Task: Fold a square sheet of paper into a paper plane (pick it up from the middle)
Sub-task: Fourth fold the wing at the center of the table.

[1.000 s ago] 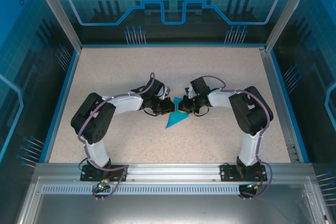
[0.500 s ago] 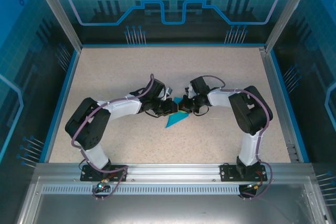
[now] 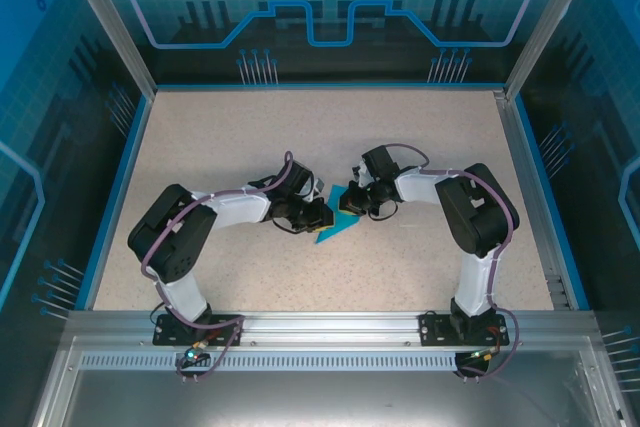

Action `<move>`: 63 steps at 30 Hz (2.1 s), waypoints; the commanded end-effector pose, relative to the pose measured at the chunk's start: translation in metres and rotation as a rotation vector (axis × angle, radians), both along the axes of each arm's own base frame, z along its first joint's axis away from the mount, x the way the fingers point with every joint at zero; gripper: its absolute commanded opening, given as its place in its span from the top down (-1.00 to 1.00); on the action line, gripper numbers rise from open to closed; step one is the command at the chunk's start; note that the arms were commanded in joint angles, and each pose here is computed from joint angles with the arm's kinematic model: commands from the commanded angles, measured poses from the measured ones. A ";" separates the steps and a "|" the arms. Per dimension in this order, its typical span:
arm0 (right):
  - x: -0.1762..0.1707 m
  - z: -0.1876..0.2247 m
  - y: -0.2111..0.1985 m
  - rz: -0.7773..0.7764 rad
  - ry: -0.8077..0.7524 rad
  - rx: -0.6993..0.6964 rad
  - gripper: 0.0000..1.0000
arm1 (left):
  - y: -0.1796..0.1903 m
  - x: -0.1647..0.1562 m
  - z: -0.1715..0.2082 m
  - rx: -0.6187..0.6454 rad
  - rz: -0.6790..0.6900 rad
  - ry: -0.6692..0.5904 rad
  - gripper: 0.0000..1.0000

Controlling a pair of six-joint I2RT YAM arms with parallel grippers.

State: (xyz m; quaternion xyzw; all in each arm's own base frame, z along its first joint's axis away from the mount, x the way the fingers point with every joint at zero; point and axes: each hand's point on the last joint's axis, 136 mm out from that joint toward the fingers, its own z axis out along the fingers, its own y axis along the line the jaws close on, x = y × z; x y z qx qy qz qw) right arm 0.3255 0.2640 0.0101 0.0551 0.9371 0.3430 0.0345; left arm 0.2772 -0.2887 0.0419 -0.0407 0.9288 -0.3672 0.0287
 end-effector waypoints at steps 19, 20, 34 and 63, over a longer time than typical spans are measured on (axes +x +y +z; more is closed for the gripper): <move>-0.016 -0.043 -0.032 -0.061 0.112 -0.163 0.89 | 0.022 -0.012 -0.036 0.155 0.018 0.076 0.75; -0.016 -0.043 -0.032 -0.059 0.112 -0.163 0.89 | 0.022 -0.012 -0.036 0.155 0.019 0.074 0.75; -0.017 -0.045 -0.032 -0.058 0.119 -0.162 0.89 | 0.004 -0.022 -0.004 0.030 -0.021 0.049 0.65; -0.019 -0.050 -0.034 -0.057 0.134 -0.177 0.89 | 0.027 -0.030 -0.036 0.182 0.005 0.091 0.76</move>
